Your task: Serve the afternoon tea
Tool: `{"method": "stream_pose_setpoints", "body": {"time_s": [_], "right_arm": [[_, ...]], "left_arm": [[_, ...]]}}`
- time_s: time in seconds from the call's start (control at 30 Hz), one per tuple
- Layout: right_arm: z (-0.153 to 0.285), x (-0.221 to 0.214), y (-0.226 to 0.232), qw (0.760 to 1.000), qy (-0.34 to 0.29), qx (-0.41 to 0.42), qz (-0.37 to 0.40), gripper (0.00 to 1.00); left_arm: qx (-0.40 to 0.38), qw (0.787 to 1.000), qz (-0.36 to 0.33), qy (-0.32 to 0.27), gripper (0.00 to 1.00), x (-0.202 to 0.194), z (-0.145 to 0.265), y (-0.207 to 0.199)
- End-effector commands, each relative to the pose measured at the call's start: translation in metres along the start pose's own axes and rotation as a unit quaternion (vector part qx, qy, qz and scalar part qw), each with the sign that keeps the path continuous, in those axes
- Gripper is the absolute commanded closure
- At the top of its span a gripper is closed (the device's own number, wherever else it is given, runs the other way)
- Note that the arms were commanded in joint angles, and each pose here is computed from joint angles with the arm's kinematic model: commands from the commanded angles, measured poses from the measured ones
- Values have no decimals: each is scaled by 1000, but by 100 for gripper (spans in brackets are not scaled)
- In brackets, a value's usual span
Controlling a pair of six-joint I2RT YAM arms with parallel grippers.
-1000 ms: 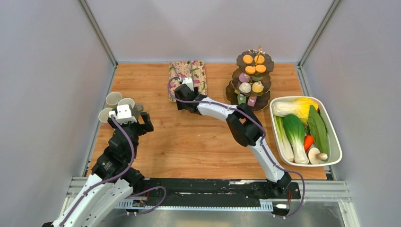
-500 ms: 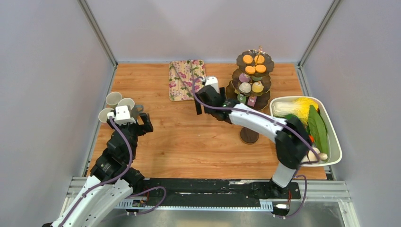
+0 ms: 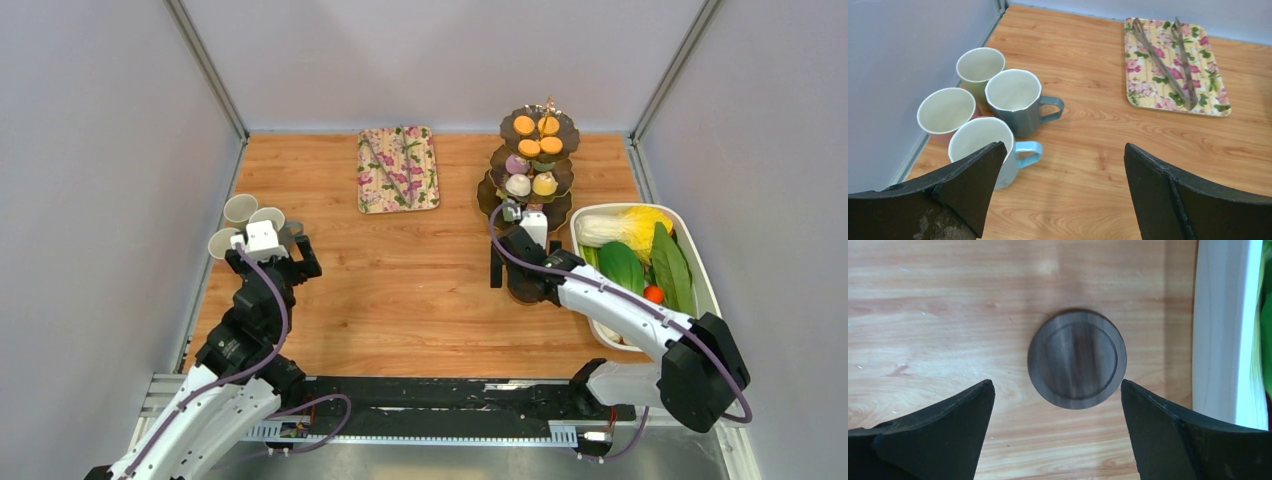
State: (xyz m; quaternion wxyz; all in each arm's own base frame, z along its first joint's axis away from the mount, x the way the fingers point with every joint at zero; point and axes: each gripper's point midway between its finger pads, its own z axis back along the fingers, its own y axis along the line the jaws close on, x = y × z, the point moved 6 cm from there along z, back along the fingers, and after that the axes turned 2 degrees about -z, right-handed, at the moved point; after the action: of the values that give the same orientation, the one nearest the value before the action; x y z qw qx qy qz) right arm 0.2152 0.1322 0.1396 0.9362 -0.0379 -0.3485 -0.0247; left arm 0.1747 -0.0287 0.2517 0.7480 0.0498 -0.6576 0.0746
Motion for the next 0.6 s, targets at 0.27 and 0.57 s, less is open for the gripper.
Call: {"method": "stream_pose_setpoints", "body": {"time_s": [0.27, 0.57], "right_arm": [[-18, -11, 17, 997, -7, 78, -23, 3], [-27, -15, 71, 979, 46, 197, -35, 15]], "left_arm": [[71, 997, -40, 7, 0, -7, -5, 13], [69, 997, -34, 8, 0, -8, -5, 13]]}}
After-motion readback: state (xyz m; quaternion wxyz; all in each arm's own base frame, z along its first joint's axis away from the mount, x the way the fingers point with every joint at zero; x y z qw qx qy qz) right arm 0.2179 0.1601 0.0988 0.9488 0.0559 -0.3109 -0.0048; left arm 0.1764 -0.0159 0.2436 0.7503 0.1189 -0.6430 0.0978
